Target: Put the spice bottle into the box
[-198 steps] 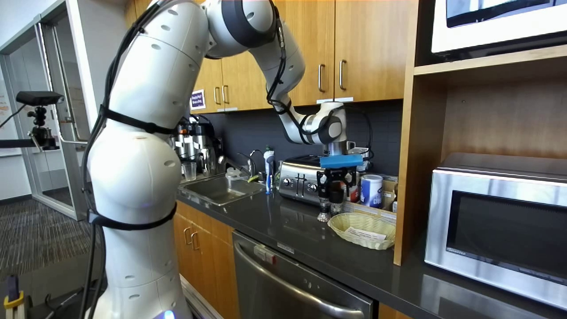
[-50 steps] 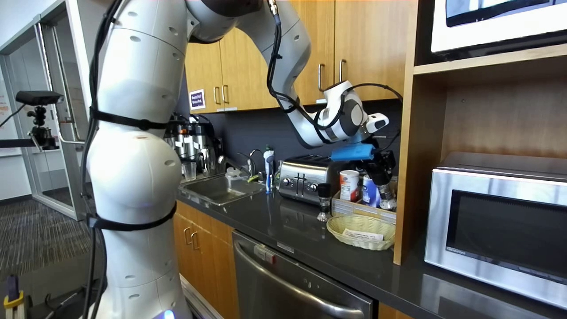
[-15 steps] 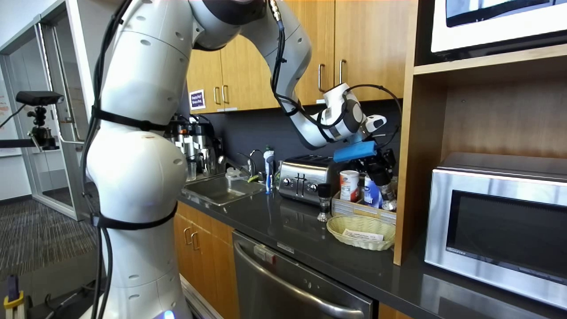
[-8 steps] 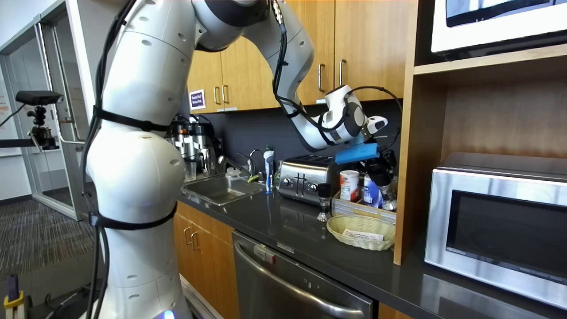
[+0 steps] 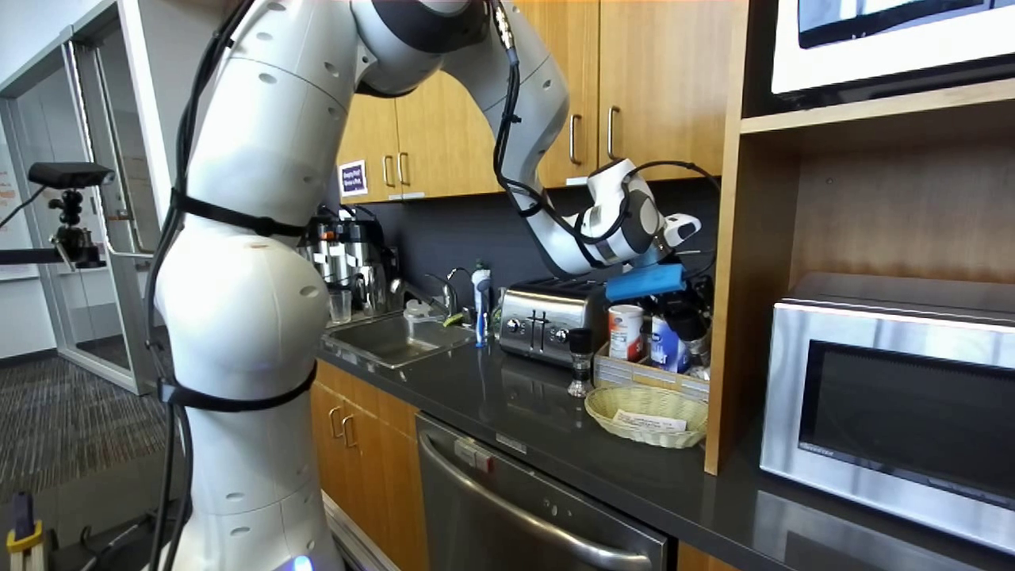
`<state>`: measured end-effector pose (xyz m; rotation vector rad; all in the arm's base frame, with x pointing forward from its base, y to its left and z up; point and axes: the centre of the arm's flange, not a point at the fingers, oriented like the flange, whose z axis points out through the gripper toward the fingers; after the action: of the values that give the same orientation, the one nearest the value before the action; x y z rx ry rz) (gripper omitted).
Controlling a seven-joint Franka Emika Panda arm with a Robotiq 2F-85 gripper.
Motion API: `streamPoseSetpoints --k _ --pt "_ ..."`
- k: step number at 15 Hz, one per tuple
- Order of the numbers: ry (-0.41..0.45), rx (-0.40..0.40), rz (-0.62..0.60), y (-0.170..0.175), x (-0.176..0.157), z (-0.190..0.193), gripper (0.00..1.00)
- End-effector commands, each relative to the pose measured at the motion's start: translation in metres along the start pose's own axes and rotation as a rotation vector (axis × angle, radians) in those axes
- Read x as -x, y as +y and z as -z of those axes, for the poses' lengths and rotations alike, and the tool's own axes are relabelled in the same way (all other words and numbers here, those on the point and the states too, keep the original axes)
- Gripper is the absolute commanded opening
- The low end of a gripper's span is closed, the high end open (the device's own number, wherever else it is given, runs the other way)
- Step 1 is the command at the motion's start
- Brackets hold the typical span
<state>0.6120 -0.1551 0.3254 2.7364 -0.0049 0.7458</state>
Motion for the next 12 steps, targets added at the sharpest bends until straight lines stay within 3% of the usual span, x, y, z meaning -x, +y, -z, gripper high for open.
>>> streamPoseSetpoints --k 1,7,12 --pt "-0.027 0.005 0.005 0.002 -0.008 -0.006 0.4" --pt "-0.178 0.027 0.014 -0.008 -0.019 -0.004 0.4" --pt "-0.225 0.043 0.037 -0.013 -0.041 0.007 0.4"
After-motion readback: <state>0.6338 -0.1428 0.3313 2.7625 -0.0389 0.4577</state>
